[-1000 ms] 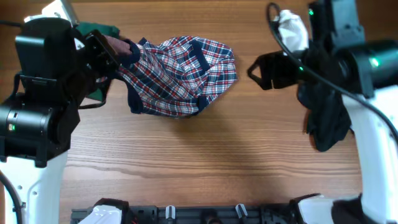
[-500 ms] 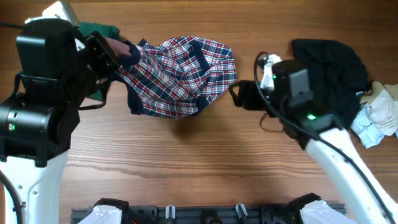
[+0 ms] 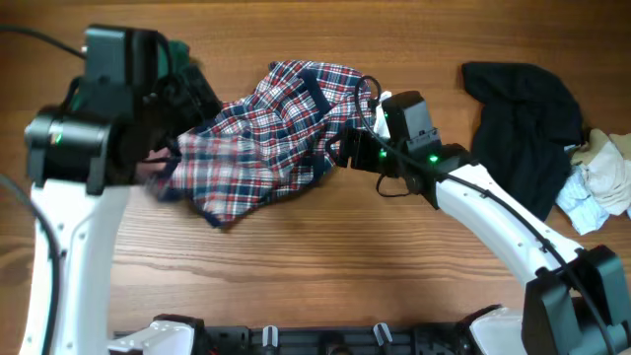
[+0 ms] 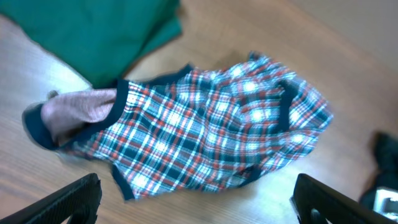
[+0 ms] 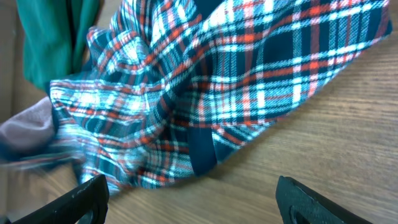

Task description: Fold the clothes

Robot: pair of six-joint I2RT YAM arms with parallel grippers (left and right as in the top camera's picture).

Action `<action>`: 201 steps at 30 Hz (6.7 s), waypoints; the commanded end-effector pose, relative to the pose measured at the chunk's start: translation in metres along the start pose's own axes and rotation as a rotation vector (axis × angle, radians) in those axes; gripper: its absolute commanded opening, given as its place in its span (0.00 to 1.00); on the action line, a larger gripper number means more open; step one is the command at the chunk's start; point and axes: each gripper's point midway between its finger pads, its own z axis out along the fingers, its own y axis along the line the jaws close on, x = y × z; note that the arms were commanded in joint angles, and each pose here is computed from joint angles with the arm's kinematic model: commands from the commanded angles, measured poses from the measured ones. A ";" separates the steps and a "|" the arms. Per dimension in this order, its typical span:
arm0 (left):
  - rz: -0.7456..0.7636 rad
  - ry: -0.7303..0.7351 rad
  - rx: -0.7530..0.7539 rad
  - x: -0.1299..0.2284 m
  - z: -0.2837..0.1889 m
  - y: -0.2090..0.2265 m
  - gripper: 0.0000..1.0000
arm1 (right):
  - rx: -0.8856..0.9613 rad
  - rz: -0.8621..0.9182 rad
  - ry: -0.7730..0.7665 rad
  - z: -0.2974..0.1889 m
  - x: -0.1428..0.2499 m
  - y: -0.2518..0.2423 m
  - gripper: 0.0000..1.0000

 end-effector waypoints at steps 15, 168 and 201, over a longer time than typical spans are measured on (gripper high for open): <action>0.010 0.402 -0.331 0.182 0.053 0.017 0.89 | -0.050 -0.203 0.018 -0.017 -0.005 -0.010 0.86; -0.418 -0.972 0.640 -0.078 -0.245 0.002 0.04 | -0.322 -0.668 0.007 -0.038 -0.024 0.087 0.04; 0.145 -0.347 -0.070 0.019 -0.073 0.050 0.23 | 0.387 -0.416 0.009 -0.215 -0.092 -0.009 0.04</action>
